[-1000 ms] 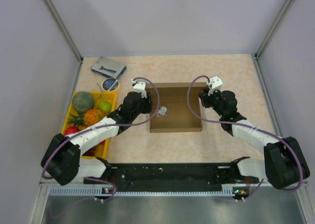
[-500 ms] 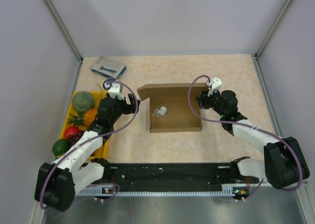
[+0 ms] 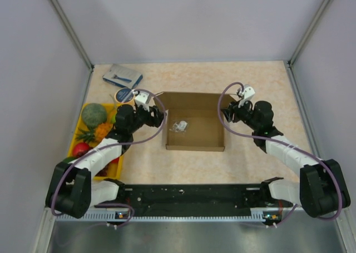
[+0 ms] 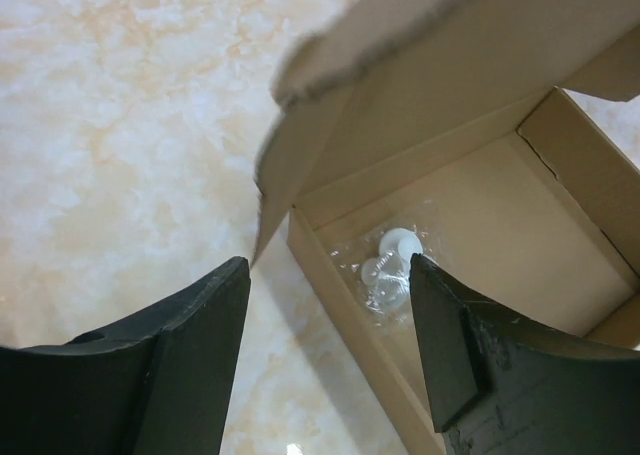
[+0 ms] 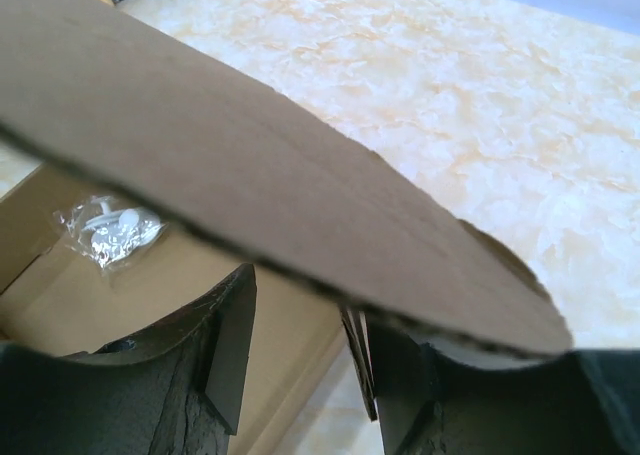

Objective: Fold the paper box

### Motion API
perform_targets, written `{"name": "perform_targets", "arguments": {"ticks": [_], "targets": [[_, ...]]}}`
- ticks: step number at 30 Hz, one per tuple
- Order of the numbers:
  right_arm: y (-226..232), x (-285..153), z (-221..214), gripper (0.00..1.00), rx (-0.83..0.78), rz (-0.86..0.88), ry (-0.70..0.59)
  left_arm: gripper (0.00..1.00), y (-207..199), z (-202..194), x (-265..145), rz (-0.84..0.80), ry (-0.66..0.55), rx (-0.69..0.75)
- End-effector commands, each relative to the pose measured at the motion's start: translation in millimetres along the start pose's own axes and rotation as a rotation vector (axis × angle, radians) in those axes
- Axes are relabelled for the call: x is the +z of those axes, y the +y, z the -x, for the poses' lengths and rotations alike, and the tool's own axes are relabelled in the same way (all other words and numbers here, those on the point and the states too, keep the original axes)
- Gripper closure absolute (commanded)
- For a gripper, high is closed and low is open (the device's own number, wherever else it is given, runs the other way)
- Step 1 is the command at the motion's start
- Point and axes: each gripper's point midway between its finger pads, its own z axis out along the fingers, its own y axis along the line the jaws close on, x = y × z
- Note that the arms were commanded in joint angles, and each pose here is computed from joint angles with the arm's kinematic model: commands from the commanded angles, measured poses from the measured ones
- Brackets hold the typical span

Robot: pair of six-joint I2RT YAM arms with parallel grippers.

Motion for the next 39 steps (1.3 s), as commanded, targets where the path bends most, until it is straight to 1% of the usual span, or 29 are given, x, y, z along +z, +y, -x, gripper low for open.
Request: {"name": "perform_targets", "arguments": {"ticks": [1, 2, 3, 5, 6, 8, 9, 11, 13, 14, 17, 19, 20, 22, 25, 26, 27, 28, 30, 32, 36, 39], "targets": [[3, -1, 38, 0.53, -0.012, 0.023, -0.093, 0.35, 12, 36, 5, 0.002, -0.072, 0.03], [2, -2, 37, 0.54, -0.013, 0.022, -0.091, 0.37, 11, 35, 3, -0.009, -0.066, 0.014], [2, -1, 36, 0.54, -0.012, 0.02, -0.09, 0.35, 10, 36, 1, -0.006, -0.072, 0.002], [2, -1, 38, 0.54, -0.019, 0.023, -0.094, 0.28, 13, 34, -9, 0.024, -0.096, -0.035], [2, -1, 38, 0.55, -0.019, 0.025, -0.094, 0.21, 15, 36, -12, 0.031, -0.111, -0.049], [2, -1, 39, 0.55, -0.021, 0.026, -0.101, 0.17, 17, 39, -18, 0.017, -0.138, -0.087], [4, -1, 39, 0.55, -0.021, 0.031, -0.102, 0.16, 15, 44, -17, -0.007, -0.151, -0.084], [5, -1, 38, 0.56, -0.019, 0.039, -0.101, 0.15, 11, 48, -10, -0.085, -0.131, -0.08], [7, -1, 39, 0.56, -0.019, 0.048, -0.102, 0.14, 19, 55, 0, -0.114, -0.132, -0.087], [7, -1, 39, 0.57, -0.017, 0.05, -0.103, 0.14, 7, 55, 1, -0.221, -0.116, -0.085], [9, -2, 41, 0.57, -0.021, 0.059, -0.107, 0.2, -3, 64, 9, -0.394, -0.097, -0.091], [8, -2, 42, 0.57, -0.022, 0.059, -0.109, 0.23, -2, 65, 16, -0.424, -0.089, -0.093], [8, -2, 42, 0.58, -0.021, 0.059, -0.109, 0.33, -1, 65, 18, -0.421, -0.09, -0.094], [8, -2, 42, 0.58, -0.02, 0.061, -0.109, 0.42, -2, 64, 18, -0.422, -0.093, -0.093], [8, -2, 41, 0.59, -0.016, 0.062, -0.106, 0.49, 4, 58, 17, -0.364, -0.099, -0.084], [8, -3, 42, 0.58, -0.015, 0.058, -0.109, 0.52, 5, 53, 18, -0.341, -0.082, -0.094], [6, -3, 40, 0.56, -0.007, 0.046, -0.105, 0.57, 11, 52, 20, -0.294, -0.082, -0.092], [5, -4, 43, 0.55, -0.004, 0.036, -0.111, 0.59, 9, 53, 19, -0.279, -0.089, -0.076], [2, -6, 41, 0.5, 0.011, 0.017, -0.099, 0.61, 9, 51, 18, -0.241, -0.082, -0.075], [2, -10, 38, 0.47, 0.011, 0.007, -0.076, 0.6, 11, 49, 16, -0.185, -0.084, -0.054], [-8, -16, 38, 0.46, 0.001, -0.054, -0.053, 0.57, 7, 43, 13, -0.172, -0.07, -0.064], [-9, -22, 37, 0.48, -0.014, -0.059, -0.058, 0.62, 3, 43, 12, -0.174, -0.066, -0.068]]}}
